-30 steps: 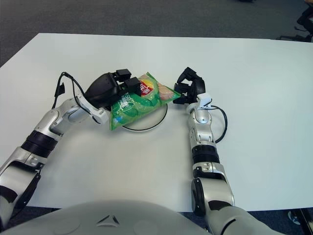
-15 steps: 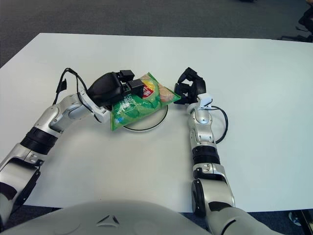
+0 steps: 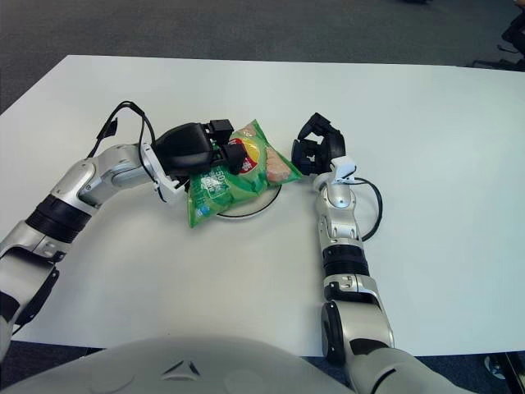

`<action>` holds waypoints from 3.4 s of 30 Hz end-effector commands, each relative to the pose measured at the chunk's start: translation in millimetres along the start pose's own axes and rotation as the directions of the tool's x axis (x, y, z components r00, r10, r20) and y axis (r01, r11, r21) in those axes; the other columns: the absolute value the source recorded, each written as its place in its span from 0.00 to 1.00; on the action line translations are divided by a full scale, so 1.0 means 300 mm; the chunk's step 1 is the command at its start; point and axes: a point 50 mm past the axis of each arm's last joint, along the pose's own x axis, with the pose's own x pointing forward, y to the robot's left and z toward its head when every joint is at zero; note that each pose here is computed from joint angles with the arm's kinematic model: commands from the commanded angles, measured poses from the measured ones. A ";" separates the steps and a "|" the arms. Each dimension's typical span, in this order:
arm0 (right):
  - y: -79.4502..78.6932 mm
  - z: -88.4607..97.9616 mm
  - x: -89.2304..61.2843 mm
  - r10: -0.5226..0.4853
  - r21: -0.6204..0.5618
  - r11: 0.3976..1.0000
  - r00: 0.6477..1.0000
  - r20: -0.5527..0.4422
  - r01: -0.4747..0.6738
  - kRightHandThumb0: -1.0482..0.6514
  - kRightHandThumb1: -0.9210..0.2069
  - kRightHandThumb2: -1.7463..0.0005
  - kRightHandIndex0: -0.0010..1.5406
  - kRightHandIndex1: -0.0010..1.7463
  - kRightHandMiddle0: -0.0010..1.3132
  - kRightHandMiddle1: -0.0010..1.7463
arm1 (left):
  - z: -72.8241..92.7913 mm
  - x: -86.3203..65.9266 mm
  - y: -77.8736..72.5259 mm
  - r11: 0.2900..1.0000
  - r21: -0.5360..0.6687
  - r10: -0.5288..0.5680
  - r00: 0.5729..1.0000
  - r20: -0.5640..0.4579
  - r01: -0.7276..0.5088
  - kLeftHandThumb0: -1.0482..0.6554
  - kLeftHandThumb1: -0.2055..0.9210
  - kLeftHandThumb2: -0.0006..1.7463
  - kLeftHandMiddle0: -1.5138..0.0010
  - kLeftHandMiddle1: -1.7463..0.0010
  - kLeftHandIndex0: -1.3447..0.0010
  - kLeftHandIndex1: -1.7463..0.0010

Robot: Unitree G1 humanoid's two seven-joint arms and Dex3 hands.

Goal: Put the snack into the plate.

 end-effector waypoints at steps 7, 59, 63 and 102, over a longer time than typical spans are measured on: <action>-0.015 -0.118 -0.103 -0.025 0.021 0.999 0.990 -0.139 0.028 0.30 0.65 0.16 0.85 1.00 0.55 1.00 | 0.006 -0.005 -0.022 0.985 -0.064 -0.157 0.988 0.013 0.157 0.48 0.39 0.71 1.00 0.43 1.00 0.28; -0.010 -0.121 -0.092 -0.084 -0.007 0.996 0.975 -0.207 0.084 0.30 0.66 0.15 0.83 1.00 0.55 1.00 | -0.113 -0.122 0.129 0.889 -0.428 -0.125 0.986 0.115 0.162 0.01 0.86 0.14 1.00 1.00 1.00 1.00; -0.012 -0.123 -0.088 -0.074 -0.005 0.997 0.976 -0.206 0.074 0.30 0.65 0.16 0.84 1.00 0.55 1.00 | -0.126 -0.153 0.154 0.888 -0.440 -0.104 0.991 0.086 0.131 0.00 0.87 0.14 1.00 1.00 1.00 1.00; -0.014 -0.134 -0.085 -0.064 0.013 0.998 0.977 -0.206 0.068 0.30 0.64 0.16 0.86 1.00 0.55 1.00 | -0.232 -0.378 0.143 0.725 -0.620 0.121 0.942 -0.314 -0.300 0.03 0.98 0.19 0.96 0.98 1.00 0.82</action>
